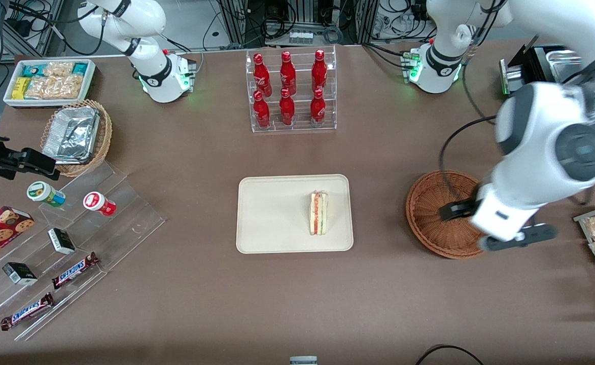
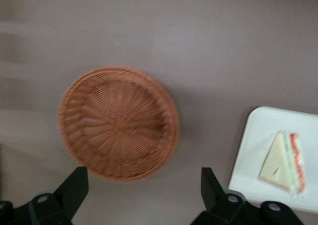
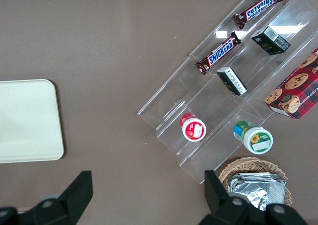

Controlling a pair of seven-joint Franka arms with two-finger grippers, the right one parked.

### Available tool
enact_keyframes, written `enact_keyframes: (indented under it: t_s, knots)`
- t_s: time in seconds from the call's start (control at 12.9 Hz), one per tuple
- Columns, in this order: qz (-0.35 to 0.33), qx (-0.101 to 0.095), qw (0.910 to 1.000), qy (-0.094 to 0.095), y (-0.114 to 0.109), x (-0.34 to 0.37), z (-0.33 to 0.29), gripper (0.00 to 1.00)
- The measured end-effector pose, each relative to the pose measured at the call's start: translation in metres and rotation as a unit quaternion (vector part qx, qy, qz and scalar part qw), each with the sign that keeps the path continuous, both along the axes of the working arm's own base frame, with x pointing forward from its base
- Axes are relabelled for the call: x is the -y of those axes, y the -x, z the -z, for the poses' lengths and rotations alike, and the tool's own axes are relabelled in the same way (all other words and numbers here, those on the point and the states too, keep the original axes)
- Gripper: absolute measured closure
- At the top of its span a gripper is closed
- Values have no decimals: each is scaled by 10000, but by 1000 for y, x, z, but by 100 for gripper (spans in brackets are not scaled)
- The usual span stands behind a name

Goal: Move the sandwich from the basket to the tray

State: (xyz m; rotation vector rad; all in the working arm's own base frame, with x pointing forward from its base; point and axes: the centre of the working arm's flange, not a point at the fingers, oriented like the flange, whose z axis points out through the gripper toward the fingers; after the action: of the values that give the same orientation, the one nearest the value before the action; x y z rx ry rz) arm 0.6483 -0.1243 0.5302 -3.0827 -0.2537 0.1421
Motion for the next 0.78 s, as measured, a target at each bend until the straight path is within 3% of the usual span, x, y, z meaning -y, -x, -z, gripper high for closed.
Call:
enact_keyframes:
  t_s: [0.23, 0.54, 0.78]
  knots:
    - [78, -137, 9999, 44, 18, -43, -36, 0]
    - [88, -364, 9992, 125, 59, -85, -87, 0]
    - [141, -335, 9992, 176, 92, -87, -119, 0]
